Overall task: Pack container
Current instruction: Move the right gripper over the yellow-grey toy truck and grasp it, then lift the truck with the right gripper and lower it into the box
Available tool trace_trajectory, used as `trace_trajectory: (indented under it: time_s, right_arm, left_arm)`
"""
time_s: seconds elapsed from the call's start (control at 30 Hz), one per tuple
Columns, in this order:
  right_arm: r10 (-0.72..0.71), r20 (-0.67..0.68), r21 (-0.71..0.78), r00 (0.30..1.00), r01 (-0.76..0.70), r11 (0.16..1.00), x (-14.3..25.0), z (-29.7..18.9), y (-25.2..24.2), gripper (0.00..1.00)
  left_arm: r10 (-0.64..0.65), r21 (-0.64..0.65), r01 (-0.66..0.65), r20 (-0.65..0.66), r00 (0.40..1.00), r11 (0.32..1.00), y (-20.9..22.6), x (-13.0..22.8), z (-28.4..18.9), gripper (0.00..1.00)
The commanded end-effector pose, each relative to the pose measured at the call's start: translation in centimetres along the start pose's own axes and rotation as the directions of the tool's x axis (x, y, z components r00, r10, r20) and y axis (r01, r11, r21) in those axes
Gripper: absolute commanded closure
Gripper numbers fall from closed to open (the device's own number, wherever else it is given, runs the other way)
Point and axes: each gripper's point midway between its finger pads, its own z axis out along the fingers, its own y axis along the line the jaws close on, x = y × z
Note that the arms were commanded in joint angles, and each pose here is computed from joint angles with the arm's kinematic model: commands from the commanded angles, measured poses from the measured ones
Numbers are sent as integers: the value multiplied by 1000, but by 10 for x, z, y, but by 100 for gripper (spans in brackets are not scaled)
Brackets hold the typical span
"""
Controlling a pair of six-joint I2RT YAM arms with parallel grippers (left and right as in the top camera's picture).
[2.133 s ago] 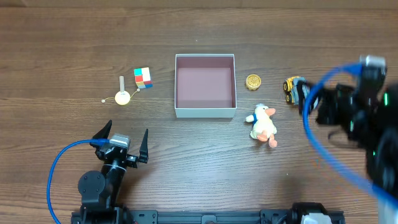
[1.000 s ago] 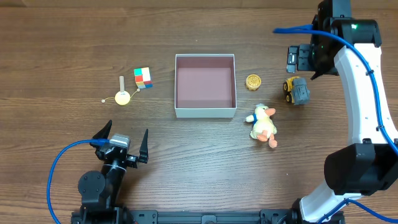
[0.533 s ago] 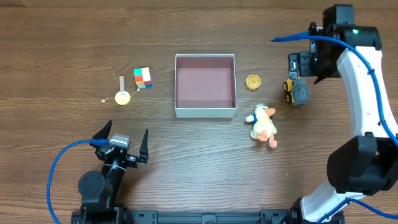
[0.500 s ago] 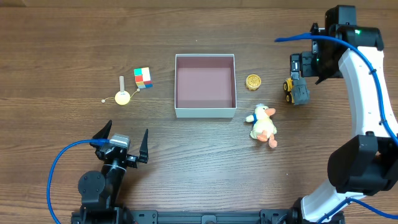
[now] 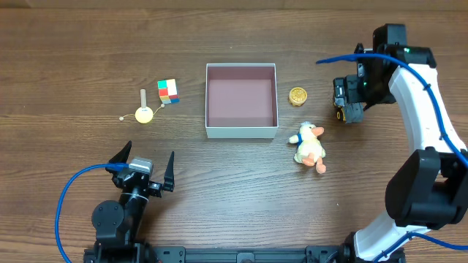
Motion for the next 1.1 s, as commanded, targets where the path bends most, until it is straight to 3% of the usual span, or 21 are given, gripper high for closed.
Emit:
trace_trajectory:
  time_s: [0.0,0.23,0.53,1.07]
  right_arm:
    - [-12,4,-9,1000,12,1000,0,5,2,0]
    - [-11,-14,26,1000,11,1000,1,10,-5,0]
    - [-7,-146,51,989,14,999,15,58,-13,0]
    - [10,-117,64,993,-3,998,7,64,-19,0]
  left_arm:
    - [20,2,-20,6,1000,1000,0,0,0,0]
    - [20,2,-20,6,1000,1000,0,0,0,0]
    - [20,2,-20,6,1000,1000,0,0,0,0]
    - [20,2,-20,5,1000,1000,0,0,0,0]
